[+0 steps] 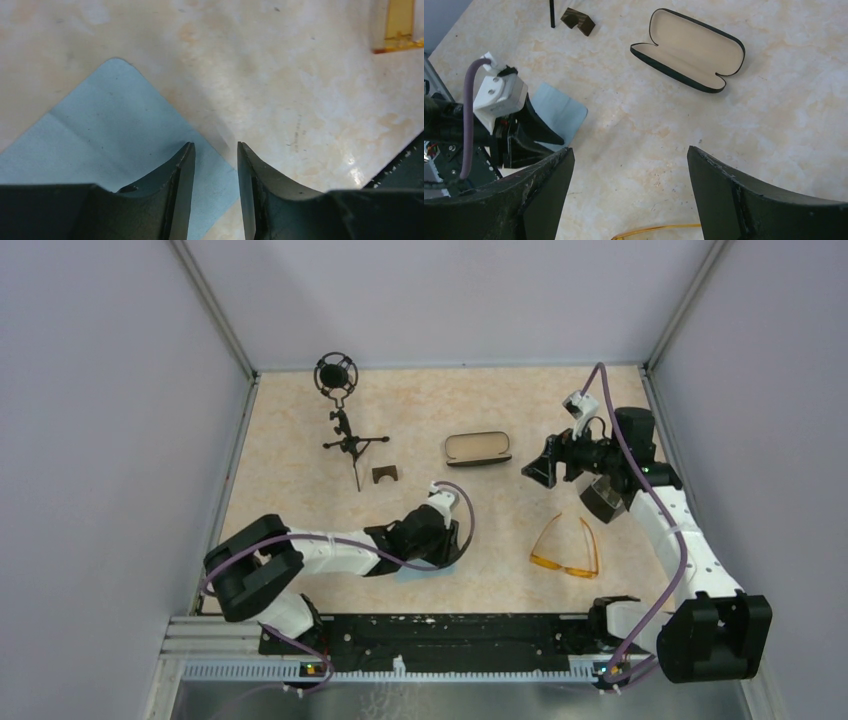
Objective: Organize the sunglasses
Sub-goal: Move the glasses cleaning cloth to the center of the board, then fold the glasses cleaning cloth at the center of the board.
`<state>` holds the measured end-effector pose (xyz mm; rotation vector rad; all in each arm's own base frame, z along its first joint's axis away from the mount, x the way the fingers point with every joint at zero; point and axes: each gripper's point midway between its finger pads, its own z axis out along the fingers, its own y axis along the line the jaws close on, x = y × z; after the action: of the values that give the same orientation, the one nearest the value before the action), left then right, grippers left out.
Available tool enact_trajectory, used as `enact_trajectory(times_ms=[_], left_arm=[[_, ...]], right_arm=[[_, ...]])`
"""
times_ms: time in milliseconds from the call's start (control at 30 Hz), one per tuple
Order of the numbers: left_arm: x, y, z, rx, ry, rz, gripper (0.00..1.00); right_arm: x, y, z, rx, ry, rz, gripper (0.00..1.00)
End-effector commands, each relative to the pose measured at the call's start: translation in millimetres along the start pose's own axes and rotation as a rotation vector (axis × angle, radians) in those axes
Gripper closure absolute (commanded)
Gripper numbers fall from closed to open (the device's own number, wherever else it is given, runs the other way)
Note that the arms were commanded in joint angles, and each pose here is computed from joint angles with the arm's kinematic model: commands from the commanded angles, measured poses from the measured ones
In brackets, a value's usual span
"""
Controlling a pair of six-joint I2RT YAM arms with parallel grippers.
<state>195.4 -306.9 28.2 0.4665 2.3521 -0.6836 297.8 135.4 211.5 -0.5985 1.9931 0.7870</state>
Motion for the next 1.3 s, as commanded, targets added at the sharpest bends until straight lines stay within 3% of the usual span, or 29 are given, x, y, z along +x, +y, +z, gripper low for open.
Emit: enact_trajectory(times_ms=[0,367,600,733,800,867,900,1000,1133,1267], left_arm=[[2.0,-43.3,11.6,0.122,0.012,0.093,0.56],[-9.8,-98.9,35.8,0.205,0.016,0.179,0.54],[-66.1,-127.7,-22.3,0.246,-0.121,0.236,0.3],[-75.6,-89.5,-43.8,0.069,-0.137,0.251,0.27],[-69.2,-60.1,-47.5,-0.024,-0.104,0.237,0.27],[-61.9,-25.1,-48.6,-0.089,-0.06,0.163,0.33],[-55.9,-12.6,-48.8,-0.087,-0.032,0.121,0.37],[-44.3,14.6,-49.3,-0.075,0.002,0.004,0.36],[-37.6,26.6,-46.5,-0.073,-0.012,-0.029,0.29],[-34.9,32.3,-44.9,-0.059,-0.002,-0.047,0.34]], right_arm=[[-16.5,-4.7,-3.8,0.04,-0.031,-0.028,0.16],[-9.7,-14.0,-4.3,0.067,-0.01,-0.009,0.16],[0.4,-21.5,-0.2,0.068,0.019,-0.034,0.15],[10.7,-19.2,5.7,0.019,0.05,-0.039,0.2],[19.5,-17.3,10.9,-0.015,0.076,-0.033,0.28],[31.7,-11.5,19.7,-0.061,0.124,-0.03,0.36],[37.8,-8.1,25.5,-0.081,0.151,-0.028,0.38],[60.8,5.8,47.0,-0.131,0.258,-0.038,0.43],[92.2,26.7,78.7,-0.166,0.399,-0.088,0.44],[115.8,36.8,103.8,-0.196,0.506,-0.092,0.47]])
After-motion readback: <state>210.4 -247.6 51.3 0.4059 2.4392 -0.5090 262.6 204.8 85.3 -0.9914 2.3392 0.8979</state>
